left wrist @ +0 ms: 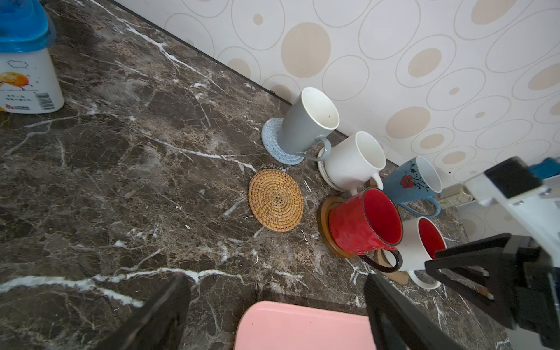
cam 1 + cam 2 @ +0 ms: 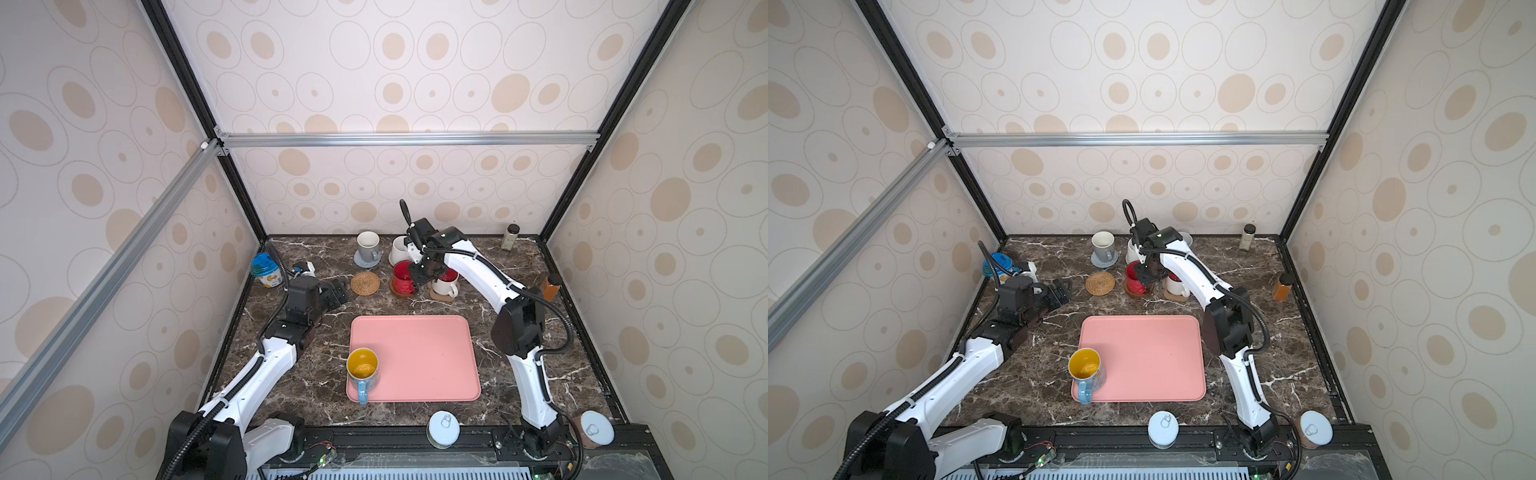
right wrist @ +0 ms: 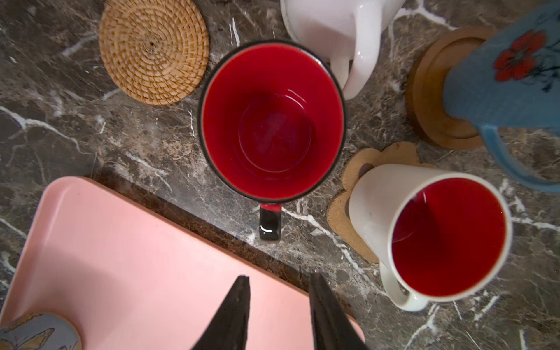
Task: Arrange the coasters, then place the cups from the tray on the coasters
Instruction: 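Lift right gripper off the red mug while left gripper reaches toward the butterfly mug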
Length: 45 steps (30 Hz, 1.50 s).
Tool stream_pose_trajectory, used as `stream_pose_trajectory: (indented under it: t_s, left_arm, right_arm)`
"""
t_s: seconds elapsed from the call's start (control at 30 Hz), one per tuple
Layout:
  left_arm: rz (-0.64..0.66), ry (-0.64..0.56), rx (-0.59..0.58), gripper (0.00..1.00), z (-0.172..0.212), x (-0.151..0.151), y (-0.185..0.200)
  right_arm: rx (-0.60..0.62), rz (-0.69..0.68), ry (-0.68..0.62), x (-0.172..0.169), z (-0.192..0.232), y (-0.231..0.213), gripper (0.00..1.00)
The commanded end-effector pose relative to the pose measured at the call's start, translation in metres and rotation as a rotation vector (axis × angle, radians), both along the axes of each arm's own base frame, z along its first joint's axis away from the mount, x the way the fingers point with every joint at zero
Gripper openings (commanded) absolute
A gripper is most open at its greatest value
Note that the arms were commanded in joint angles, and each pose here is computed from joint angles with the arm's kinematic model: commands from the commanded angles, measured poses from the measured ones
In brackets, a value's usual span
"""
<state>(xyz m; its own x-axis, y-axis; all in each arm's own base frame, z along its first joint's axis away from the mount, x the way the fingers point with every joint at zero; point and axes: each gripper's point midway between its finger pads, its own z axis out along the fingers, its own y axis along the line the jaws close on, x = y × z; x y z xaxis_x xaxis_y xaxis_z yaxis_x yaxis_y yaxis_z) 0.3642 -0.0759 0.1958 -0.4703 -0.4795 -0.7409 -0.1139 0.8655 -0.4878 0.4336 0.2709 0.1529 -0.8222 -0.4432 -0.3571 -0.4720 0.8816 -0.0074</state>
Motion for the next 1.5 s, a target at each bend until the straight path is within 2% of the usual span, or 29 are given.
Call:
stream_pose_trajectory:
  t_s: [0.0,0.5,0.9,1.13,1.47]
  left_arm:
    - [0.026,-0.024,-0.004,0.91,0.009,-0.001,0.007]
    - [0.014,-0.024,0.006,0.91,0.011,-0.001,0.006]
    - [-0.059,0.001,0.058,0.90,0.024,0.002,-0.002]
    - [-0.120,0.030,0.058,0.87,0.031,-0.009,-0.012]
    - [-0.256,0.099,0.206,0.86,0.050,-0.039,-0.052]
  right_arm:
    - [-0.004,-0.023,-0.024,-0.008,0.023,-0.013,0.37]
    - [-0.013,-0.041,-0.070,-0.011,0.044,-0.022,0.38]
    - [-0.006,-0.034,-0.098,-0.014,0.055,-0.025,0.38]
    - [-0.004,-0.014,-0.107,-0.015,0.052,-0.026,0.38]
    - [0.082,-0.020,-0.095,-0.011,0.050,-0.029,0.39]
